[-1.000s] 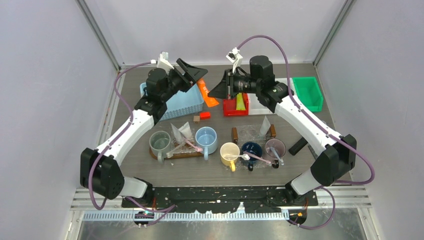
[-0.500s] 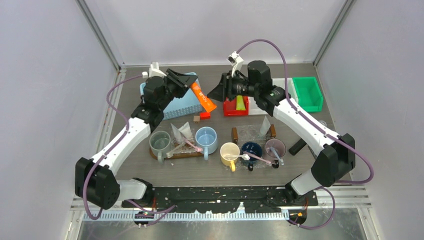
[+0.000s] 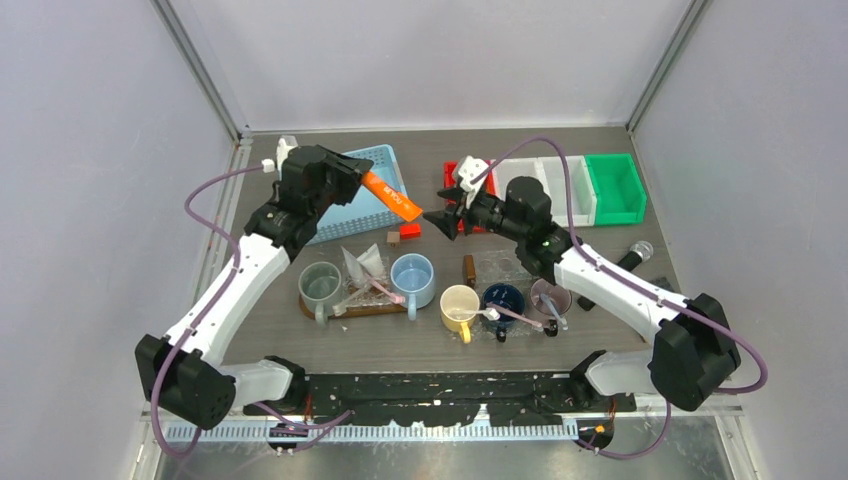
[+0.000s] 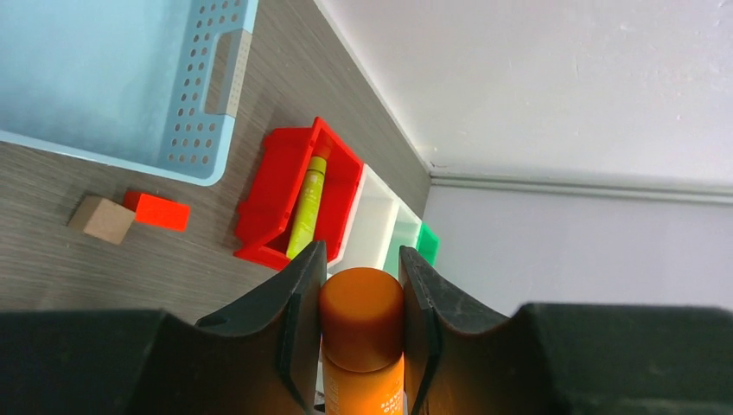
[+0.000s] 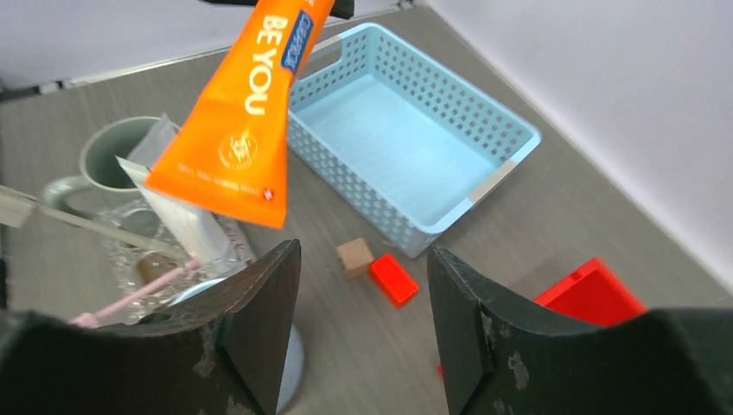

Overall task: Prepare toiletry sets of a toothbrush and toothpaste on the tray
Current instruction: Pick up the toothpaste from the storage box.

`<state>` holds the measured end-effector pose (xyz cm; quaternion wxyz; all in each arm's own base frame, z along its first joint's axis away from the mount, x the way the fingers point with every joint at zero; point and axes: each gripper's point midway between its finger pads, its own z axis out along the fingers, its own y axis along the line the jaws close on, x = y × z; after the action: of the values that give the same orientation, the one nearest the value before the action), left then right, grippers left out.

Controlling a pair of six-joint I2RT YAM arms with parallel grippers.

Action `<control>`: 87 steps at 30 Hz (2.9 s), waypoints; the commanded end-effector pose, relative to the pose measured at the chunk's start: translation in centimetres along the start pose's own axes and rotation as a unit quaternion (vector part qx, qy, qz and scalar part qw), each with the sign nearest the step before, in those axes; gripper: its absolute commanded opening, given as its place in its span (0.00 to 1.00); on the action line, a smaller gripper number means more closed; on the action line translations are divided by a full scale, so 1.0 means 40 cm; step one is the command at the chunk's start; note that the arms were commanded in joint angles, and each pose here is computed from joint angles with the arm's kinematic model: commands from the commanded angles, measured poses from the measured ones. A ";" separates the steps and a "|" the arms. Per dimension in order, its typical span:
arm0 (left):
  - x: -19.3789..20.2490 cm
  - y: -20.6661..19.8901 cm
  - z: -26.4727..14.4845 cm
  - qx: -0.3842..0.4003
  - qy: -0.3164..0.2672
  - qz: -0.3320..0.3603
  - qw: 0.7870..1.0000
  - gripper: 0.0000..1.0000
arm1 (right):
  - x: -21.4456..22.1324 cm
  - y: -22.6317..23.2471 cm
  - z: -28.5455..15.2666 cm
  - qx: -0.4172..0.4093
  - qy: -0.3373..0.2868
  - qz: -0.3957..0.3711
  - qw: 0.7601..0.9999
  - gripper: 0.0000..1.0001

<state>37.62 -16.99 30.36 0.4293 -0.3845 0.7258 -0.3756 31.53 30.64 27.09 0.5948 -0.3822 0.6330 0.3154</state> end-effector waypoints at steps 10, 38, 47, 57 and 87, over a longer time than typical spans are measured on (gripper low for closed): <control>-0.084 -0.052 -0.038 -0.019 -0.043 -0.055 0.997 0.00 | -0.201 0.048 -0.022 -0.021 -0.180 -0.317 0.931 0.60; -0.036 -0.091 -0.028 0.015 0.017 -0.081 0.996 0.00 | -0.194 0.088 0.070 0.023 -0.183 -0.501 0.845 0.38; -0.044 -0.085 -0.027 0.013 0.010 -0.074 0.997 0.00 | -0.182 0.081 0.064 0.026 -0.164 -0.520 0.838 0.14; -0.062 -0.026 0.015 -0.009 -0.007 -0.062 0.998 0.23 | -0.165 0.093 -0.005 -0.019 -0.082 -0.462 0.883 0.01; -0.297 -0.023 -0.157 0.004 -0.195 0.395 0.898 0.90 | -0.099 0.035 -0.343 0.130 0.324 -0.021 0.937 0.00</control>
<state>36.63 -7.43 35.42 0.6231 -0.2067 0.7341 -0.1733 24.28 22.64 33.36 0.4683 -0.4593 0.7478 0.1025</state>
